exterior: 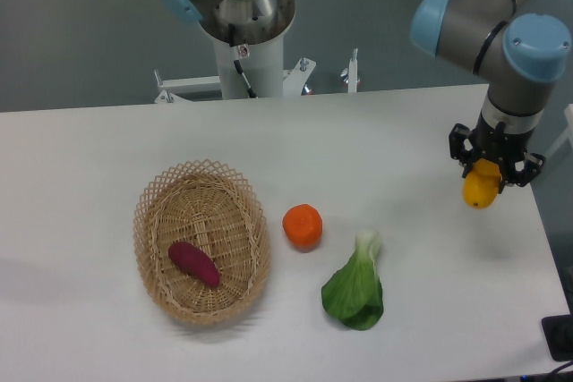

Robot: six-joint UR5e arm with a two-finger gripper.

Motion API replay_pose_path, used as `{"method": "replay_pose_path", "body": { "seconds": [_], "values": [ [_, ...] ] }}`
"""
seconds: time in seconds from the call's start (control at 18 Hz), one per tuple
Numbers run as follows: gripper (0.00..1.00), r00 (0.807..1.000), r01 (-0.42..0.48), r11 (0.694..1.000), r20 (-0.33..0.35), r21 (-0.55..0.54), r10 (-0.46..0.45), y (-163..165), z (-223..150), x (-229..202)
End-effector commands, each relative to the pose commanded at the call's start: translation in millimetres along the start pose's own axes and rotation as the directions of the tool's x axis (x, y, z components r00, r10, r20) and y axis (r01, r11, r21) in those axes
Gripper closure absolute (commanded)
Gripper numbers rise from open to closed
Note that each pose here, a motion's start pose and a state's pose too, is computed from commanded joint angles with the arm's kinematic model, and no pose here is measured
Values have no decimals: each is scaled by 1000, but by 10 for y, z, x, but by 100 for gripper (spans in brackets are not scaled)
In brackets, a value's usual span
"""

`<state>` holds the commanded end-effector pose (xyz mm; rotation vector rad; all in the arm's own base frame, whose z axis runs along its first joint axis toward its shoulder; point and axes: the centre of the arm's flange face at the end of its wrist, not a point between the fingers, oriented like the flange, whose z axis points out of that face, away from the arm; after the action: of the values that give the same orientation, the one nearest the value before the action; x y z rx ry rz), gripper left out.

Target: Place the mango in the basket

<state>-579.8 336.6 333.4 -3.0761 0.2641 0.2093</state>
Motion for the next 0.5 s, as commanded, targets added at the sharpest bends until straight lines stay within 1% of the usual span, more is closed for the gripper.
{"method": "replay_pose_path", "body": {
  "seconds": [0.22, 0.5],
  "values": [
    [51, 1000, -6, 1000, -3, 0, 6, -36, 4, 26],
    [51, 999, -33, 999, -1, -18, 33, -202, -44, 63]
  ]
}}
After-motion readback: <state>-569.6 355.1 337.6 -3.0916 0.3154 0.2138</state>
